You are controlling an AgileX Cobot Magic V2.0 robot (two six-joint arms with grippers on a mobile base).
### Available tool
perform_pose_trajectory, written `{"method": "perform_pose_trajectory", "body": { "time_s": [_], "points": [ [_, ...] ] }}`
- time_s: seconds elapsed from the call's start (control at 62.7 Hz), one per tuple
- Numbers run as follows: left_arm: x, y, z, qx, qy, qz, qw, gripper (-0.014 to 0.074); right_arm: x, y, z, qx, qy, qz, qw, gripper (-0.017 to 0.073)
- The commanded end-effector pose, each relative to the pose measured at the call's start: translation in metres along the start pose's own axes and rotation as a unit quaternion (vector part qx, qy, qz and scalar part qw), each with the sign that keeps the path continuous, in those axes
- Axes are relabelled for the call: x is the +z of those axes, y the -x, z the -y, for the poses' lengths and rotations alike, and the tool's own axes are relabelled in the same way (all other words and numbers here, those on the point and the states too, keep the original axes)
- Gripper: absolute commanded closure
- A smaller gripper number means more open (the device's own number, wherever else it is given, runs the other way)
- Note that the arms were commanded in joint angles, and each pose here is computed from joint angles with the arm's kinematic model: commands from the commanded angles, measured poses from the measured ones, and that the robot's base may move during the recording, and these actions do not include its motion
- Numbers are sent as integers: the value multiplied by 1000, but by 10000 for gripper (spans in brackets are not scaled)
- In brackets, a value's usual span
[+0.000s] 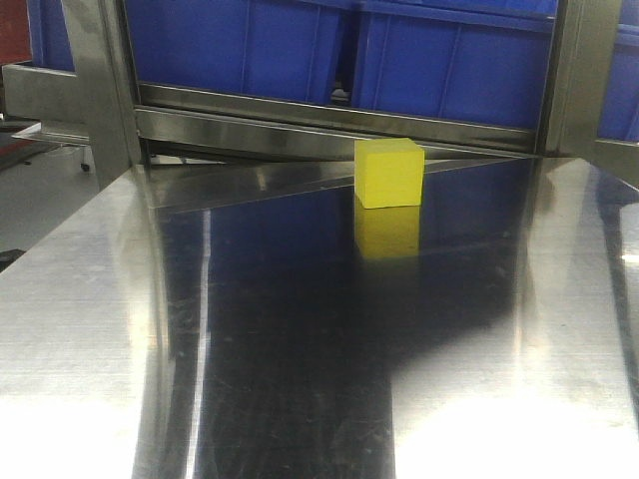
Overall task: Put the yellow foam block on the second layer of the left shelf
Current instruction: 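Move the right gripper above the yellow foam cube on the table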
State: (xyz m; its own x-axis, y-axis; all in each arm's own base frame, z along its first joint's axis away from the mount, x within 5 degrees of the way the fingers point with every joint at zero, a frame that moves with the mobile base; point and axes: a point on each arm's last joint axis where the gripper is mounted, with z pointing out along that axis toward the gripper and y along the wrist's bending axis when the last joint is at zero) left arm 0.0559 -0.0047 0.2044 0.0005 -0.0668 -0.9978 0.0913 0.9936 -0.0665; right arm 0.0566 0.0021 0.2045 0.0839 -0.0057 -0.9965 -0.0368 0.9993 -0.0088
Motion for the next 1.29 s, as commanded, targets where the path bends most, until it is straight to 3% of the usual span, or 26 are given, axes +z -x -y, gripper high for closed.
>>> {"method": "perform_pose_trajectory", "body": {
  "time_s": [0.0,0.606,0.67,0.718,0.846,1.005,1.276],
  "points": [
    [0,-1,1,-6,-9,34,999,457,-3,17,0,-3,-4,65,998,526],
    [0,-1,1,-6,-9,34,999,457,-3,19,0,-2,-4,70,998,526],
    [0,-1,1,-6,-9,34,999,457,-3,22,1,21,-4,68,997,526],
    [0,-1,1,-6,-9,34,999,457,-4,29,1,42,-2,54,998,526],
    [0,-1,1,-6,-9,34,999,457,-7,56,0,40,4,9,999,526],
    [0,-1,1,-6,-9,34,999,457,3,107,0,40,5,11,999,526],
    [0,-1,1,-6,-9,34,999,457,56,159,-1,40,9,-54,998,499]
  ]
}}
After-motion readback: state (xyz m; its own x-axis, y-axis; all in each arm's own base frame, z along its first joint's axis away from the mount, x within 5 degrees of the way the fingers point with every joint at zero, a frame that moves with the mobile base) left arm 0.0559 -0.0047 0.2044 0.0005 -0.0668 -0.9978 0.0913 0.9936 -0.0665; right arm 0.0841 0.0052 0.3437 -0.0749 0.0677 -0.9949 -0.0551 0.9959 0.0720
